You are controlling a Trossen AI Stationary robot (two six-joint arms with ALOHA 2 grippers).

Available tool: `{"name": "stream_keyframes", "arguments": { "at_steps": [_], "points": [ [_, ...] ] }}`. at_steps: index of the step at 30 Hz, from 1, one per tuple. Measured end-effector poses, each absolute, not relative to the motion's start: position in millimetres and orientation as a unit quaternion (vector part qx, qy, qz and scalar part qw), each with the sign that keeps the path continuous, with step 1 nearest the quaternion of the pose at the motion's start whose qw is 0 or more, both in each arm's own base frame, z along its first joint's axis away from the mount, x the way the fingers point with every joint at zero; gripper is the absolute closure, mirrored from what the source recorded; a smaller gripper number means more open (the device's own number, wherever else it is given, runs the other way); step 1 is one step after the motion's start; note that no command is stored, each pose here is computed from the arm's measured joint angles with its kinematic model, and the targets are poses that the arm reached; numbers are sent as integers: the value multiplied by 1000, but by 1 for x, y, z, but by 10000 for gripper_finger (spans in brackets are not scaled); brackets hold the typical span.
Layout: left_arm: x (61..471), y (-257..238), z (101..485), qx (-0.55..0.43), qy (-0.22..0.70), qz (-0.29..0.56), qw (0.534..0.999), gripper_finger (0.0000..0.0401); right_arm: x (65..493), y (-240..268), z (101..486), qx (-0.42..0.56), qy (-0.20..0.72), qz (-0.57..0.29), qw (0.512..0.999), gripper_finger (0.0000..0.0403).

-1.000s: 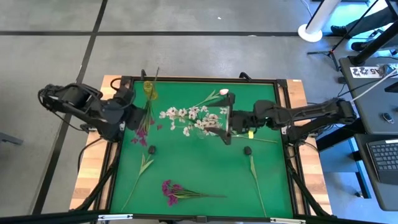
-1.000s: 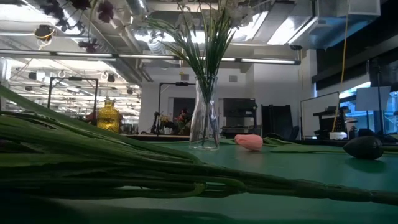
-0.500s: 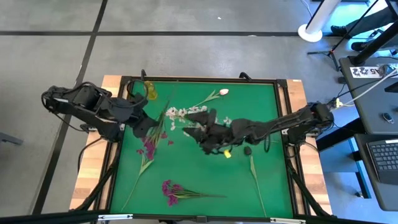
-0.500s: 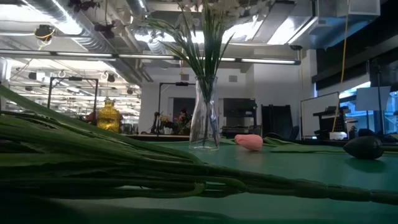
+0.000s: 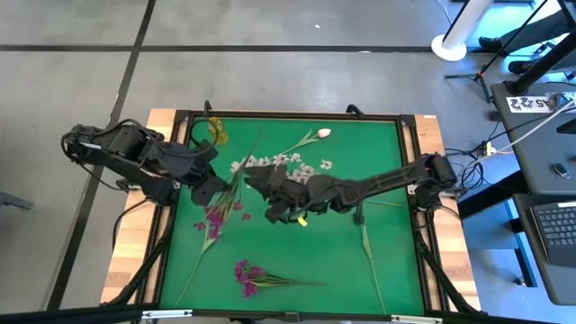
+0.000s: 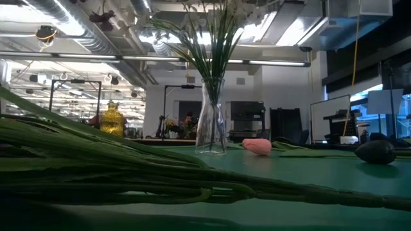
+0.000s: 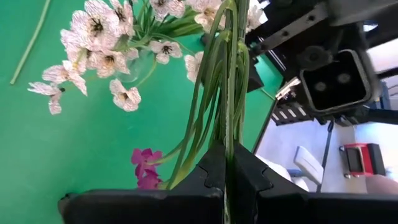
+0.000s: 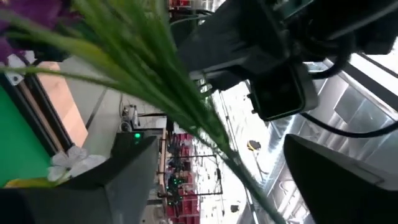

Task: Sort flowers into vase by color
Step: Put the top purple flowers into the yellow vase

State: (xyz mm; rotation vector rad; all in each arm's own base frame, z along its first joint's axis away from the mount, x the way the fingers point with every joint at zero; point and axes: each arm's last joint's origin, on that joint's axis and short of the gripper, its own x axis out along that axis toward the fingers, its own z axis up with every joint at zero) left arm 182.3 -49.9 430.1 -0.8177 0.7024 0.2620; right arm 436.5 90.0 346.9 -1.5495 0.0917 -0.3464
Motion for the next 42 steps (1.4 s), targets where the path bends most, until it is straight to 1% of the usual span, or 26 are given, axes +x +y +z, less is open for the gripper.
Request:
{"name": "stream_keyframes", "arguments": {
  "at_steps": [8, 12, 17, 28, 31, 36, 42],
  "points": [
    [181, -58, 432, -388, 335, 101, 853, 401, 437, 90, 346, -698, 42, -156, 698, 170],
    [181, -63, 432, -387, 337, 89, 854, 401, 437, 90, 346, -714, 46, -155, 682, 206],
    [186, -68, 428, -381, 351, 85, 851, 401, 437, 90, 346, -714, 46, -155, 681, 231],
    [202, -76, 418, -372, 385, 78, 841, 401, 437, 90, 346, -716, 48, -157, 679, 237],
    [201, -76, 418, -371, 384, 77, 842, 401, 437, 90, 344, -719, 62, -153, 675, 247],
    [201, -76, 418, -369, 386, 76, 842, 401, 437, 89, 339, -725, 84, -140, 669, 291],
    [201, -75, 418, -354, 385, 69, 850, 401, 437, 89, 340, -715, 87, -148, 678, 376]
  ]
}}
